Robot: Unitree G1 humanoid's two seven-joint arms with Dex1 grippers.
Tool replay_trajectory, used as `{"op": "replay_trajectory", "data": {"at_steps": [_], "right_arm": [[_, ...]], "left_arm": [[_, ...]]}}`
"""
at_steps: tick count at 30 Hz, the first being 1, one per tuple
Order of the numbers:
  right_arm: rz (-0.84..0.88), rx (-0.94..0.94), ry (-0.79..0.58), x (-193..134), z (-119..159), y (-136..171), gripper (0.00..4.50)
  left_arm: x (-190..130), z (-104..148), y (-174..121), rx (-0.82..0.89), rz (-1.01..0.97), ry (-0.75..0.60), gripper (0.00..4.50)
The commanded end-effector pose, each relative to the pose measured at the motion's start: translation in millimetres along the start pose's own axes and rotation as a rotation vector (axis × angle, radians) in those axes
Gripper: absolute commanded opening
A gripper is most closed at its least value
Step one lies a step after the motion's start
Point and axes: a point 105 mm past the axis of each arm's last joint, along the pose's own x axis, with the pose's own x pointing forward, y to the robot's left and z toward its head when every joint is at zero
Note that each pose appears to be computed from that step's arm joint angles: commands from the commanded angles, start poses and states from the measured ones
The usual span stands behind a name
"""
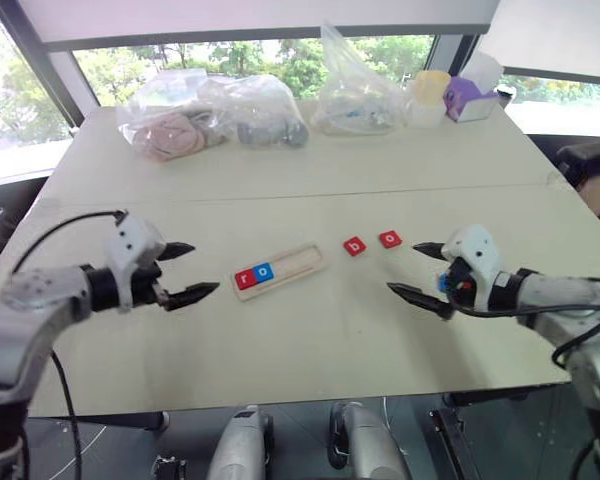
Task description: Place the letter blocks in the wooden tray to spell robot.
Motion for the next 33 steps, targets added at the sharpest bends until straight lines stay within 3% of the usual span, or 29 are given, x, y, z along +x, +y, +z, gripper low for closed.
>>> {"op": "replay_trajectory", "data": {"at_steps": [1, 7, 20, 33], "right_arm": [[0.037, -0.05, -0.025, -6.8, 15.9, -5.8, 4.48], [0.053, -0.07, -0.037, -3.4, 26.5, -13.6, 4.48], [0.061, -0.08, -0.053, 11.2, 25.7, -3.7, 4.48], [0.038, -0.062, -0.046, 14.6, 17.3, 11.6, 4.48]], "left_arm": [[-1.9, 16.7, -3.2, 0.062, -0.073, -0.032, 4.5], [4.0, 29.6, -4.8, 0.077, -0.127, -0.033, 4.5], [38.1, -0.4, -6.3, 0.121, -0.139, -0.006, 4.5], [81.0, -11.3, 10.5, 0.138, -0.104, -0.063, 4.5]]}}
